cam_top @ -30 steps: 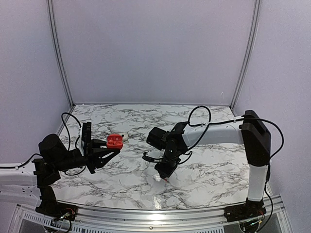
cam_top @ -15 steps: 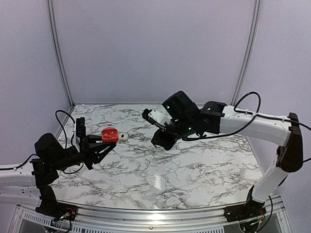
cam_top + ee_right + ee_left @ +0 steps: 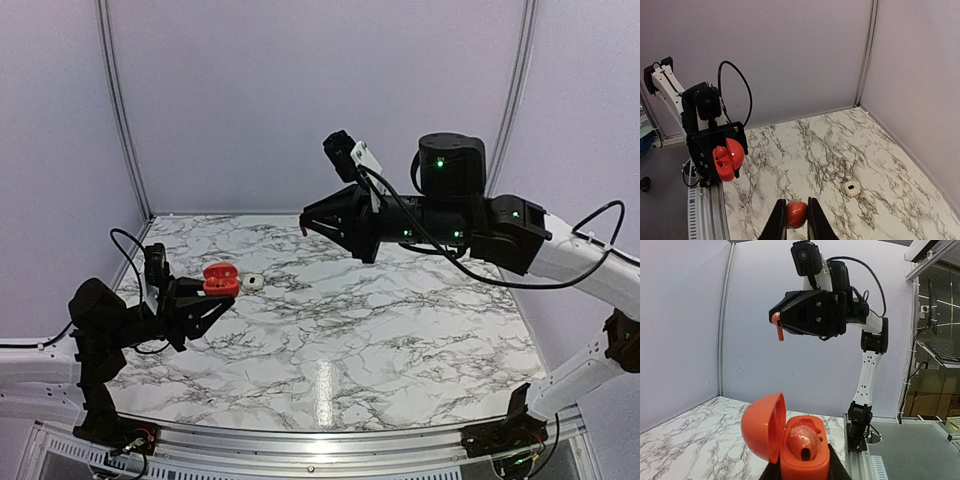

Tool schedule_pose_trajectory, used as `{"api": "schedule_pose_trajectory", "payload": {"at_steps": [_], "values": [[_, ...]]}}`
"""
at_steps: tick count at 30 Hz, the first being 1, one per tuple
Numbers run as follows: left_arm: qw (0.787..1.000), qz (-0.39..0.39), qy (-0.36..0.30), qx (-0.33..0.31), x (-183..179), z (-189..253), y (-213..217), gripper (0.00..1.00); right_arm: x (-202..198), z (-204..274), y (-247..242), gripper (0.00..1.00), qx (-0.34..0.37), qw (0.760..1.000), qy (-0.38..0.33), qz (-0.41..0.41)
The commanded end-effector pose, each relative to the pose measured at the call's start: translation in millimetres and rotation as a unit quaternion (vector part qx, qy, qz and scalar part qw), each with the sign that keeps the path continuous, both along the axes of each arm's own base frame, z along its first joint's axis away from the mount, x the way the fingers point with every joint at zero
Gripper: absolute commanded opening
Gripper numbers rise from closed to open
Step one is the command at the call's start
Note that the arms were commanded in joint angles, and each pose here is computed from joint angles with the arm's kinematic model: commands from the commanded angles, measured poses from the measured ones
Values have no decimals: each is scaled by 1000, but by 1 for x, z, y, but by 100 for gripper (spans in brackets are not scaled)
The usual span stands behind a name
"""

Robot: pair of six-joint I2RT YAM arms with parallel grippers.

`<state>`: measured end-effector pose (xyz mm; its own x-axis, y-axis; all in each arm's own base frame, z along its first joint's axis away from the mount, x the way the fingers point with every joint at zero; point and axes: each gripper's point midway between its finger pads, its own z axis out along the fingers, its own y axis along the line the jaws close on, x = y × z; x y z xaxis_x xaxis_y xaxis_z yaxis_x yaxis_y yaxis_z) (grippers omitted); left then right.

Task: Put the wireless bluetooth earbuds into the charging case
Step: Insert the right earbud into the right side groove of the charging case.

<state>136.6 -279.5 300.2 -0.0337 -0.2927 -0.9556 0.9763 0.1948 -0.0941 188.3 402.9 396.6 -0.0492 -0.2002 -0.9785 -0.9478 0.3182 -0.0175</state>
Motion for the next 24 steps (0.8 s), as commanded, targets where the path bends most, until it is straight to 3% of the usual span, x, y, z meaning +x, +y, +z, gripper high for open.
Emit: {"api": "schedule_pose_trajectory", "payload": {"at_steps": [1, 13, 24], "values": [[997, -51, -52, -26, -21, 21, 1, 0, -40, 29, 15, 7, 44, 995, -45, 71], [992, -82, -90, -20, -34, 27, -3, 0, -104, 33, 49, 7, 56, 985, -80, 141], [992, -94, -84, -18, -34, 29, -7, 0, -109, 18, 69, 7, 54, 984, -85, 149]]}}
